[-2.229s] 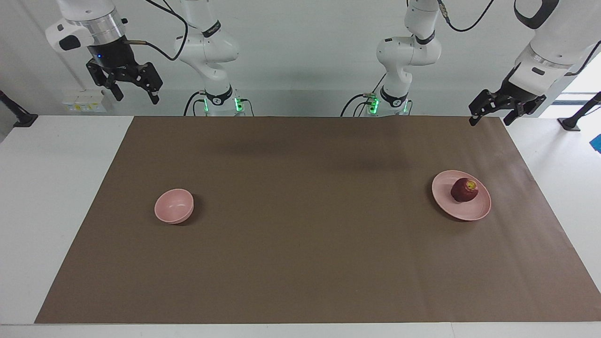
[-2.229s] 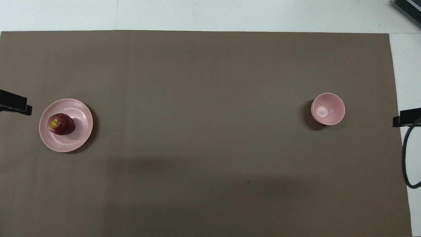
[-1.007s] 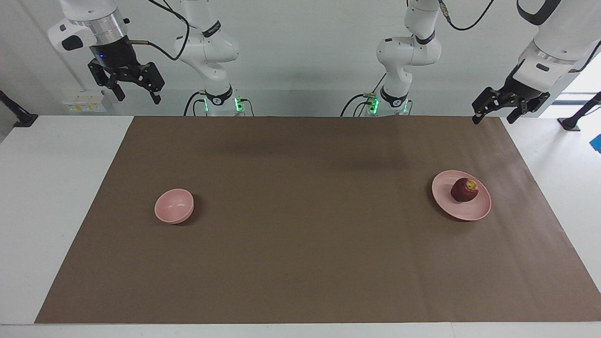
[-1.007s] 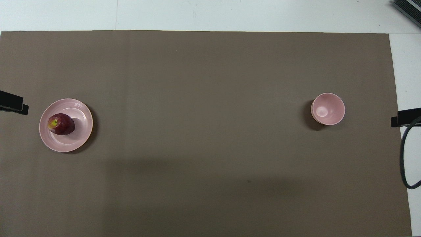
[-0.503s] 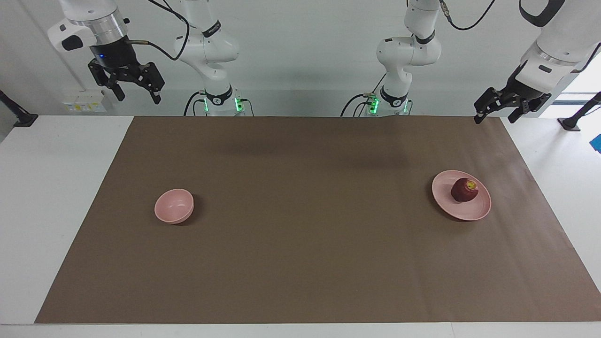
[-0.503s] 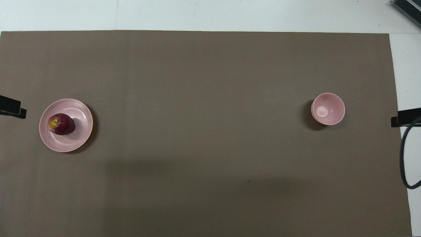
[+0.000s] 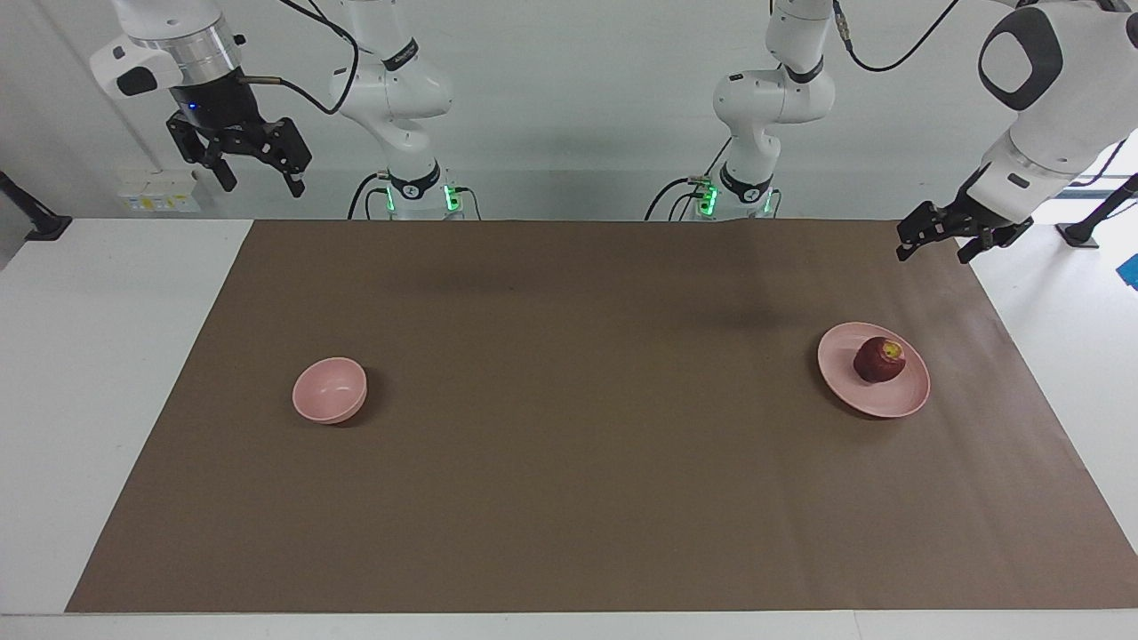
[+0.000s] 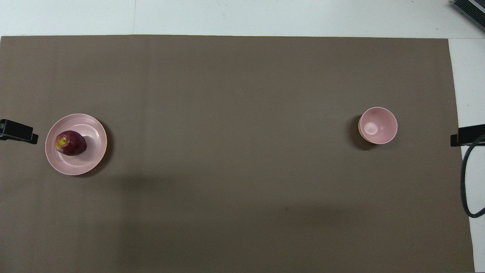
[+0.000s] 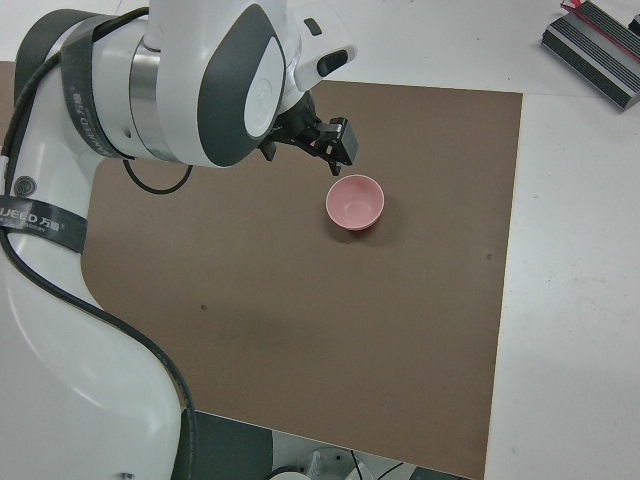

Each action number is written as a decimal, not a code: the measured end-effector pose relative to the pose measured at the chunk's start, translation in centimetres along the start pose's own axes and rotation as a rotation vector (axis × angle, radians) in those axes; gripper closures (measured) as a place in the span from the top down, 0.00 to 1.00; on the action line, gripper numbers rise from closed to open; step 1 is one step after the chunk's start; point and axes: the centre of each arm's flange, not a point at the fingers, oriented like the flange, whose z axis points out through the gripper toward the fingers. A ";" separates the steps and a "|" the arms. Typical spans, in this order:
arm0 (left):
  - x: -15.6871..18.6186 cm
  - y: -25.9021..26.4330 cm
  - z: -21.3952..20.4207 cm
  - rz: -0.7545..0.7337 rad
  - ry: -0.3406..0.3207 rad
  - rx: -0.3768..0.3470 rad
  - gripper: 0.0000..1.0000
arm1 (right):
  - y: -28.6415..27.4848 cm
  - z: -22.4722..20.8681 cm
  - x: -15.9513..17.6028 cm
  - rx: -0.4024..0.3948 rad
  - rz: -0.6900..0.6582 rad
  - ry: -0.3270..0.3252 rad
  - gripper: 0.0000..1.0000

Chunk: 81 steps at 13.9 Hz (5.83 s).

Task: Move apple from plate to bowl
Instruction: 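Lower the left gripper onto the red apple on the plate and close, then lift the apple with the left gripper while the right gripper reaches toward it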

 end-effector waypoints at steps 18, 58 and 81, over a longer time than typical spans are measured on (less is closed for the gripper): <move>2.6 -3.6 21.1 -0.048 -0.008 0.014 1.00 | 0.0 0.0 0.0 0.000 0.000 0.000 1.00; 6.1 25.1 10.8 -0.590 -0.179 -0.244 0.78 | 0.0 0.0 0.0 0.000 0.000 0.000 1.00; 1.6 43.1 6.5 -0.934 -0.851 -0.946 0.78 | -5.5 12.1 2.9 0.855 -0.027 -0.136 1.00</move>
